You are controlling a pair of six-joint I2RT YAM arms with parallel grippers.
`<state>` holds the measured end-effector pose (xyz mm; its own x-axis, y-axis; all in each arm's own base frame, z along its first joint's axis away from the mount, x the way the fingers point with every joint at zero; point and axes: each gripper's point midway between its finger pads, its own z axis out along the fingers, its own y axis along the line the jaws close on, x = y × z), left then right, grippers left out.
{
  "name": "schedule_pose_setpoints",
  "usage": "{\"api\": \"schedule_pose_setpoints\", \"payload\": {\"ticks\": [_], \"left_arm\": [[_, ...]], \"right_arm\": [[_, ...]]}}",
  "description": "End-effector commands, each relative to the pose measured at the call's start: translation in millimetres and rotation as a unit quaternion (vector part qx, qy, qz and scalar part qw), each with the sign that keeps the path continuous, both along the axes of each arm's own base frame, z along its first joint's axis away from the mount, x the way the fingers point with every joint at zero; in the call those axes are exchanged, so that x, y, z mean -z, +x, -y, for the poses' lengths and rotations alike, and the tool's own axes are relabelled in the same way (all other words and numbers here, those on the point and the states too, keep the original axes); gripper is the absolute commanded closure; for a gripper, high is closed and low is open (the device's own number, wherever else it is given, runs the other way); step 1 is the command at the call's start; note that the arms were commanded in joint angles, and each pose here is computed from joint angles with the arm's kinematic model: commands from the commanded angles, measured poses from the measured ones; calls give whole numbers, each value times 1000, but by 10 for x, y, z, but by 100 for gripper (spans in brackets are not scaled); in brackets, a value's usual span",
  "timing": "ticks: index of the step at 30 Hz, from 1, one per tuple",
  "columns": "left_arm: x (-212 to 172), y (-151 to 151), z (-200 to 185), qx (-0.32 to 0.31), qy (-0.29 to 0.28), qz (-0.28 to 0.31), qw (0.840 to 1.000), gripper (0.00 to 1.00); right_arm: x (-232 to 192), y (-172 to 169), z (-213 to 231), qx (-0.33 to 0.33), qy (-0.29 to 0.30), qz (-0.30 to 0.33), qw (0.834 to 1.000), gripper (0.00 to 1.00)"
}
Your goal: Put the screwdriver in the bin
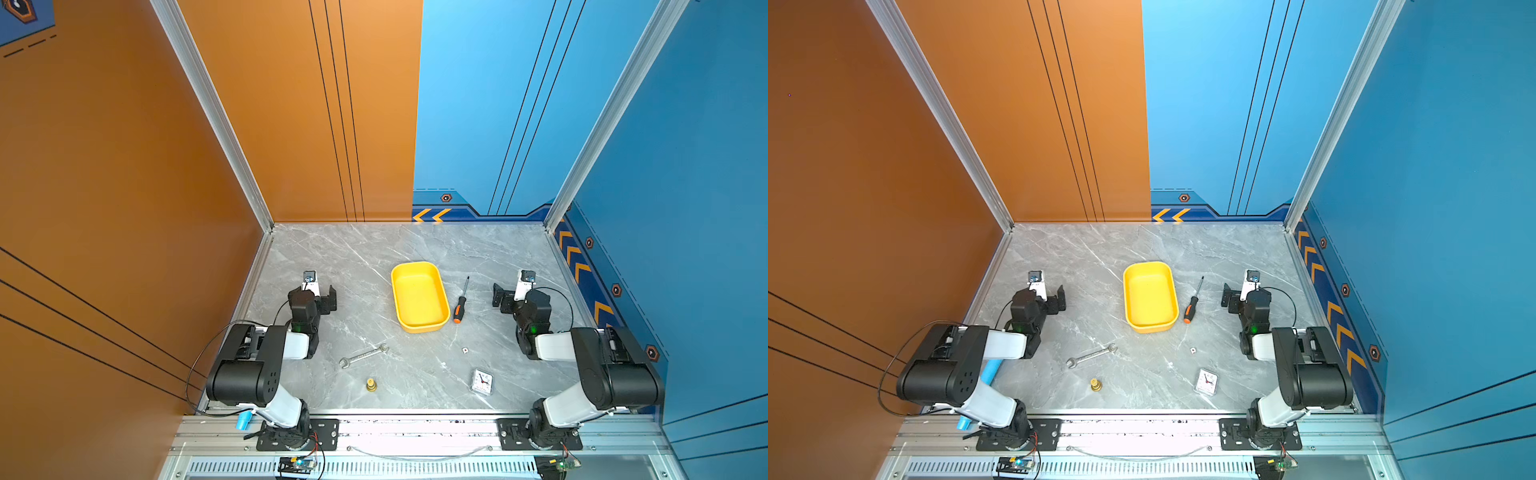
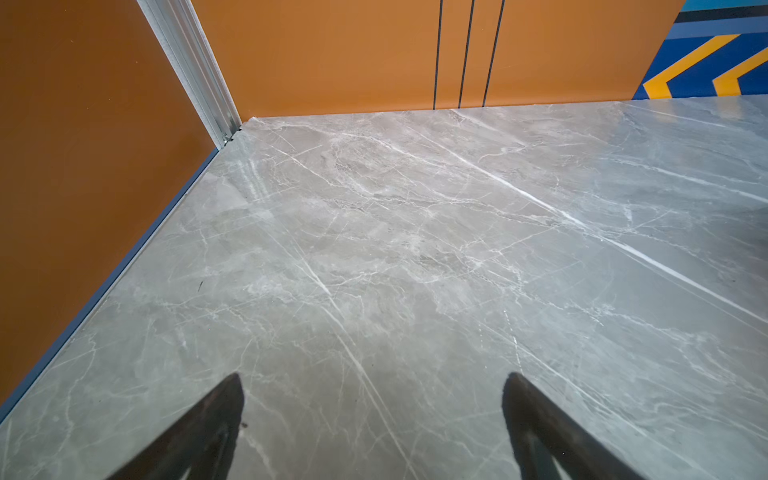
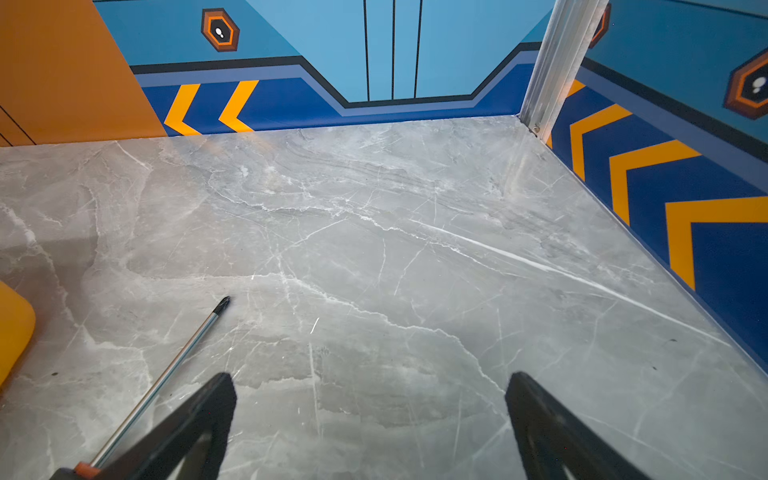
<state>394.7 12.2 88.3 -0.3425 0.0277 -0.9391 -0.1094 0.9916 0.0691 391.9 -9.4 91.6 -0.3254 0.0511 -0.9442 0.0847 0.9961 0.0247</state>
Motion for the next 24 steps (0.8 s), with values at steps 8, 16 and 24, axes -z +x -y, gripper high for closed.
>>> {"api": "schedule_pose_setpoints", "payload": {"ticks": [8, 16, 24], "left_arm": [[-18, 12, -21, -6, 0, 1, 1000, 2], [-21, 9, -2, 2, -2, 1, 1000, 2], [-183, 7, 28, 10, 3, -3, 1000, 2]], "right_arm": [[-13, 34, 7, -1, 3, -1, 1000, 0], [-21, 33, 97, 29, 0, -4, 1000, 0], [-296, 45, 85, 40, -20, -27, 999, 0]]}}
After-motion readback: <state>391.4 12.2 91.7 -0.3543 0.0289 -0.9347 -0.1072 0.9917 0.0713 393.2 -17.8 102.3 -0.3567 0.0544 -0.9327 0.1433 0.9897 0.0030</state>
